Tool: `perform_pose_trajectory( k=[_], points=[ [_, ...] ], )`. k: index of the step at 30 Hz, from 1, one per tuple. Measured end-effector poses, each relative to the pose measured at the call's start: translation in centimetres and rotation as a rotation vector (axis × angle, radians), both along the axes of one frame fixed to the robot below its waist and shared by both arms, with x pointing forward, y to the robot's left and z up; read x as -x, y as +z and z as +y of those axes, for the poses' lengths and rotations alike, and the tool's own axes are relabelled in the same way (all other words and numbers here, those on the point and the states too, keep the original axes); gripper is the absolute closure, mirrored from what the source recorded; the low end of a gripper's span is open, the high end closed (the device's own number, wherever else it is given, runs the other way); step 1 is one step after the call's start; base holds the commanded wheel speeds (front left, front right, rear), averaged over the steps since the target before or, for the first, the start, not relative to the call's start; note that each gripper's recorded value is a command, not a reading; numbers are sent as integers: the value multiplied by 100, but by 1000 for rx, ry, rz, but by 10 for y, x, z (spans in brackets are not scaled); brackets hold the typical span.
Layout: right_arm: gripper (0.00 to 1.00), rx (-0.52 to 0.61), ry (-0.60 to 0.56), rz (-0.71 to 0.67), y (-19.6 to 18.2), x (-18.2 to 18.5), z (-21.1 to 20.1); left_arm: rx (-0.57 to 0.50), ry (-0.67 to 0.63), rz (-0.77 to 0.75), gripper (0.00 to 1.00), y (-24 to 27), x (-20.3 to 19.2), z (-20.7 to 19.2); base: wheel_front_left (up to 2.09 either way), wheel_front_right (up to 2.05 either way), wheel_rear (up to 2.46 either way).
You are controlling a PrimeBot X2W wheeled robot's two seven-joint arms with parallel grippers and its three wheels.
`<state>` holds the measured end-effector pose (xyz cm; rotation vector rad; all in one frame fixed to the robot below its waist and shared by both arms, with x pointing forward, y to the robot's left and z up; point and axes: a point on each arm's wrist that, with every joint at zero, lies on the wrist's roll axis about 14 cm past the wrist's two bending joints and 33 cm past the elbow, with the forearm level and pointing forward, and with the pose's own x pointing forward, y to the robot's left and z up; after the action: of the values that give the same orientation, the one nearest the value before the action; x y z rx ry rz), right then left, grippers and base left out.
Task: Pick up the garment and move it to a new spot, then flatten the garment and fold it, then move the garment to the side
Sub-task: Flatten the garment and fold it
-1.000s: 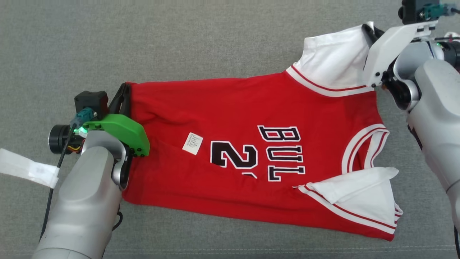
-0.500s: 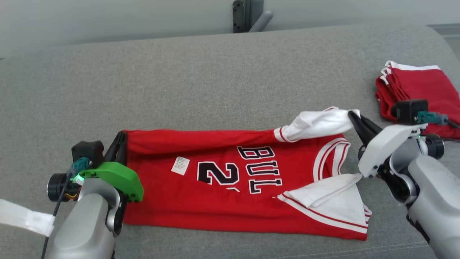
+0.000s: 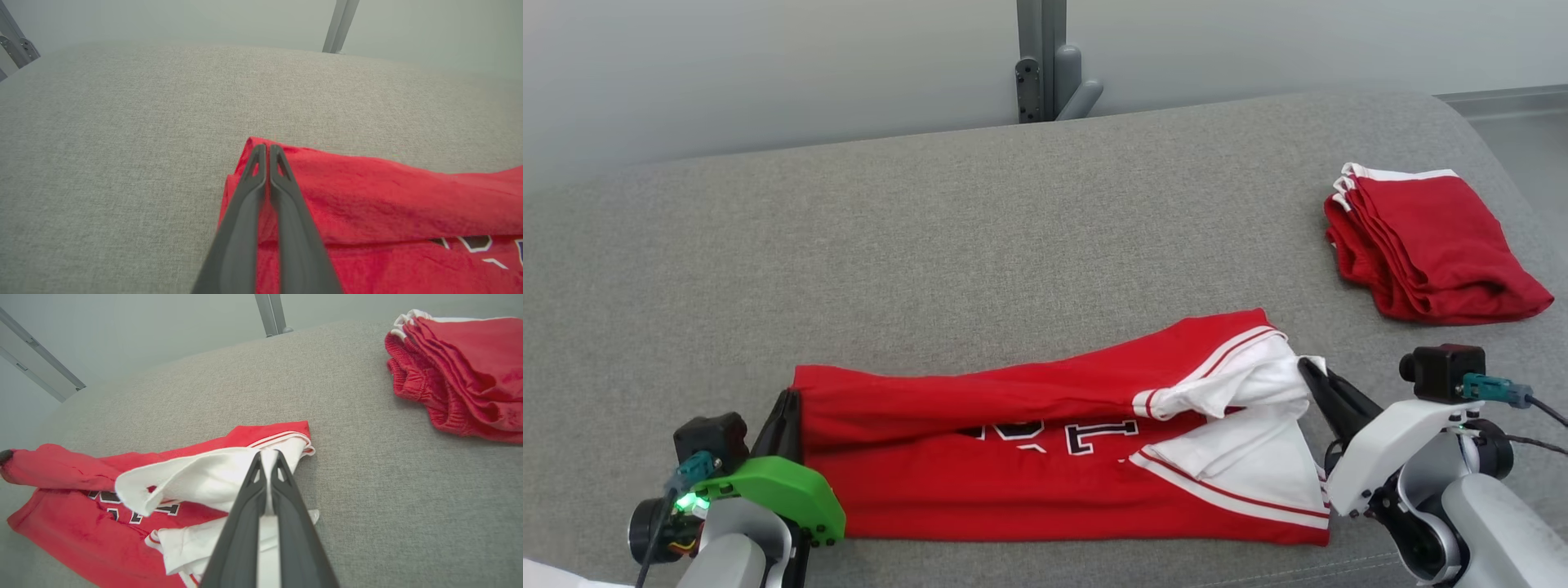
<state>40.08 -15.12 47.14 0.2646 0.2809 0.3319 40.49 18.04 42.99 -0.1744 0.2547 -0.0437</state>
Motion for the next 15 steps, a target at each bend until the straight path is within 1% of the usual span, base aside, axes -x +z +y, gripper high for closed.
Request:
perform_pose_trajectory(
  k=[5, 15],
  points=[
    [100, 2, 1, 25, -8, 8, 7, 6, 28, 38, 100, -13, 11, 4, 0, 0, 0],
    [100, -33, -22, 66, -24, 26, 16, 38, 65, 105, 100, -34, 33, 6, 0, 0, 0]
  ],
)
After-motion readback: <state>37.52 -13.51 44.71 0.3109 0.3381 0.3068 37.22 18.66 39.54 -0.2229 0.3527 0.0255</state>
